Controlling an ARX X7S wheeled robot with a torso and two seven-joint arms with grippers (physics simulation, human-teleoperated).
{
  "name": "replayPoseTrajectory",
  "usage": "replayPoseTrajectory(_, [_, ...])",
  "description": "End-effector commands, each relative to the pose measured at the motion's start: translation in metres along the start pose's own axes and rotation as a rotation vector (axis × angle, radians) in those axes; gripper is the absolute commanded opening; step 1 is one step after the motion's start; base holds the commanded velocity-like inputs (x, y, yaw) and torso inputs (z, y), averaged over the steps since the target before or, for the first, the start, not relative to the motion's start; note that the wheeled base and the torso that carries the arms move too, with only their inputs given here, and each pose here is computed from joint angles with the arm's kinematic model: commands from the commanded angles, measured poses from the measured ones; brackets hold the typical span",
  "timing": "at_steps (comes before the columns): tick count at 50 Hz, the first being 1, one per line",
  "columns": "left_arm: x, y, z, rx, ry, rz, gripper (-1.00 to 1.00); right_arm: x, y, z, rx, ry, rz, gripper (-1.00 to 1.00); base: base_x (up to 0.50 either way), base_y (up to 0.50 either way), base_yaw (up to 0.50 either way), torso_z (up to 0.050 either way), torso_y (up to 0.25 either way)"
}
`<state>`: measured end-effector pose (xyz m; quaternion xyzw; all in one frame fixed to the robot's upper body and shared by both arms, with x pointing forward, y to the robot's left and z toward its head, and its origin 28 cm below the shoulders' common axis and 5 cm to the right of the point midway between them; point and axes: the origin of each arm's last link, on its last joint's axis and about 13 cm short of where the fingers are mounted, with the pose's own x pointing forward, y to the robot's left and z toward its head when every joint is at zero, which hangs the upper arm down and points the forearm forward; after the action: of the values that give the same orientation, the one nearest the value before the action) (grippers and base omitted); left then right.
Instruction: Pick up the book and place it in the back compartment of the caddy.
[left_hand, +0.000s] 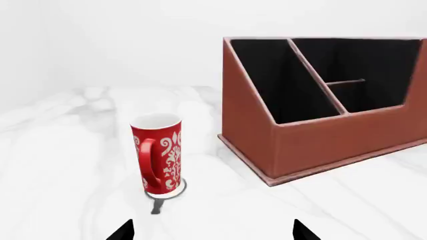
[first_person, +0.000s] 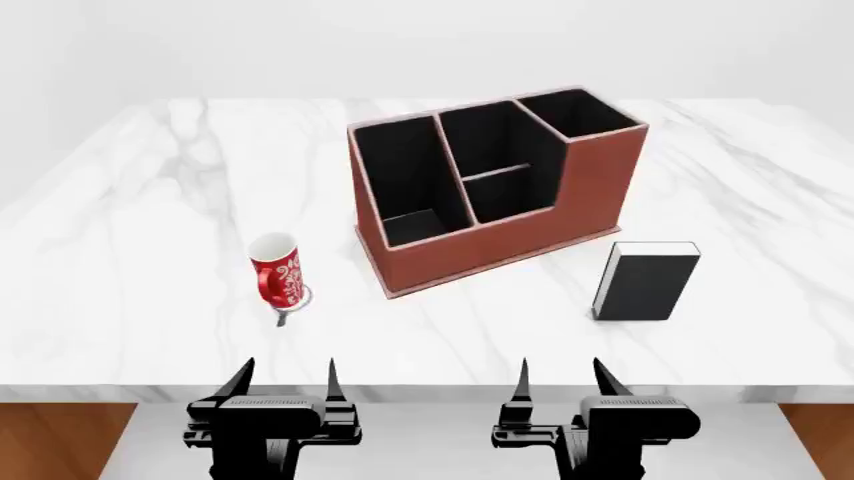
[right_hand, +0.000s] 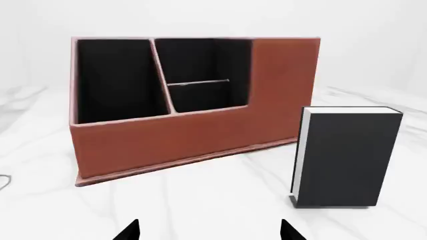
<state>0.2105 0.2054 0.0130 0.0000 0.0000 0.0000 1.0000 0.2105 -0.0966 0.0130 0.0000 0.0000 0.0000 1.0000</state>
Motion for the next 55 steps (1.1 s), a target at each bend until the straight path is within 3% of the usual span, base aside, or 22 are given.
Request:
replayPoseTrajectory(1, [0.0, 0.0, 0.0, 0.002, 0.0, -0.001, 1.0, 0.0, 0.001, -0.001, -0.009, 0.01, 0.005, 1.0, 0.0, 0.0, 0.0, 0.0, 0.0])
replayPoseTrajectory(41, [-0.001, -0.005, -0.003, 0.017, 0.008, -0.029, 1.0, -0.003, 0.003, 0.0, 0.001, 0.009, 0.01, 1.0, 0.0, 0.0, 0.0, 0.0, 0.0])
replayPoseTrajectory(44, [-0.002, 0.003, 0.019, -0.024, -0.097, 0.038, 1.0, -0.003, -0.009, 0.025, 0.092, -0.156, -0.086, 1.0, 0.0, 0.0, 0.0, 0.0, 0.0])
replayPoseTrajectory(46, [-0.006, 0.012, 0.043, -0.019, -0.245, 0.113, 1.0, -0.008, -0.018, 0.048, 0.136, -0.296, -0.111, 1.0, 0.0, 0.0, 0.0, 0.0, 0.0])
replayPoseTrajectory(48, [-0.01, 0.017, 0.058, -0.034, -0.326, 0.141, 1.0, -0.011, -0.024, 0.062, 0.131, -0.383, -0.129, 1.0, 0.0, 0.0, 0.0, 0.0, 0.0])
replayPoseTrajectory(52, [-0.023, 0.032, 0.09, -0.02, -0.518, 0.242, 1.0, -0.025, -0.042, 0.092, 0.202, -0.603, -0.207, 1.0, 0.0, 0.0, 0.0, 0.0, 0.0])
replayPoseTrajectory(55, [-0.029, 0.036, 0.098, -0.009, -0.595, 0.27, 1.0, -0.031, -0.049, 0.102, 0.185, -0.676, -0.238, 1.0, 0.0, 0.0, 0.0, 0.0, 0.0])
